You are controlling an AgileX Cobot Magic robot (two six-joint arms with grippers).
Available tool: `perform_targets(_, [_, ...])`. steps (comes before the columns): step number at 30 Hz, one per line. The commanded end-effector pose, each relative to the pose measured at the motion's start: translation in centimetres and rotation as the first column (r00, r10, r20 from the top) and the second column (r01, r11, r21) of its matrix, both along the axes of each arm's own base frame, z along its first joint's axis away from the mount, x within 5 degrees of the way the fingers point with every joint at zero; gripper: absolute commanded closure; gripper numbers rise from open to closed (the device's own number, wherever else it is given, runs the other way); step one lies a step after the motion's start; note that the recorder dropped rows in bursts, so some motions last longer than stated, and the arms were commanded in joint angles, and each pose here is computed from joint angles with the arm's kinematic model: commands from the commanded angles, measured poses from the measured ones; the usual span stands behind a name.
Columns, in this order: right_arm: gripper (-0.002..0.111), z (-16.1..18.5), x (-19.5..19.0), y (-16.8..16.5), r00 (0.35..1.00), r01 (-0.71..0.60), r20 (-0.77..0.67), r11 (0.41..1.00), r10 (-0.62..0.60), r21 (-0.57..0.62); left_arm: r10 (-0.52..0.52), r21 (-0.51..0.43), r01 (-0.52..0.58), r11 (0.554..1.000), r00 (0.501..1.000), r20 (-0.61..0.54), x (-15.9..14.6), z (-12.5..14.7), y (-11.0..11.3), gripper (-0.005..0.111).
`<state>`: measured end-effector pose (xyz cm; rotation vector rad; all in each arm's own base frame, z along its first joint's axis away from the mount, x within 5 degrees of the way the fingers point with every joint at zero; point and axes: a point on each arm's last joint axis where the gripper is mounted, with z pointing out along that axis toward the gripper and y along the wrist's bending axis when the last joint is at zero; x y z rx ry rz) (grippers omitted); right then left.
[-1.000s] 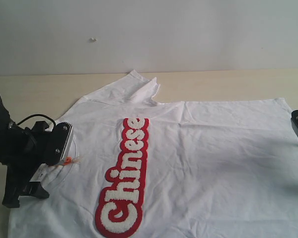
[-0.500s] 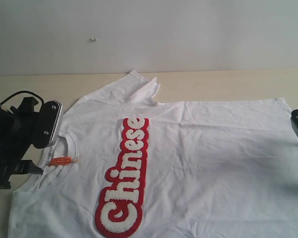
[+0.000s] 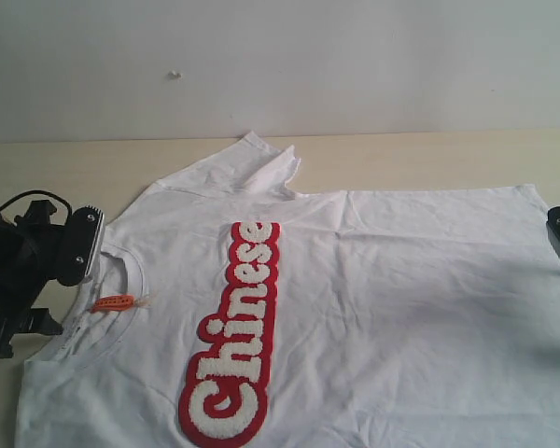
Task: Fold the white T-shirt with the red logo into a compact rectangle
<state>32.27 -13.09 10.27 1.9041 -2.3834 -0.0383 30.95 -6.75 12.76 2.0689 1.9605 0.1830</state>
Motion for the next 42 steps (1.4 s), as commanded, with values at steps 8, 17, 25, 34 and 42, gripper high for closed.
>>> perform_targets(8, [0.009, -2.9, -1.4, 0.2, 0.991, -0.005, -0.134, 0.999, 0.01, 0.036, -0.052, -0.024, 0.051, 0.998, 0.998, -0.024, -0.4, -0.1, -2.1, 0.043])
perform_targets(17, [0.009, -2.9, -1.3, 0.3, 0.992, 0.006, -0.13, 0.999, 0.0, 0.044, 0.026, -0.045, -0.024, 0.999, 0.999, 0.045, 0.5, 0.2, -1.3, 0.036])
perform_targets(25, [0.009, -2.9, -1.2, 0.3, 0.993, 0.013, -0.121, 0.999, -0.007, 0.048, -0.013, -0.026, 0.012, 1.0, 1.0, -0.012, 0.0, -0.4, -1.3, 0.036])
perform_targets(34, [0.009, -2.9, -1.3, 0.3, 0.991, -0.01, -0.129, 0.999, 0.016, 0.05, -0.04, 0.003, 0.04, 0.999, 0.999, -0.025, 0.7, -3.9, -1.3, 0.037])
perform_targets(42, [0.009, -2.9, -1.3, 0.3, 0.991, -0.016, -0.13, 0.999, 0.023, 0.051, -0.089, 0.012, 0.1, 0.995, 0.93, -0.357, -2.2, -5.7, -1.1, 0.05])
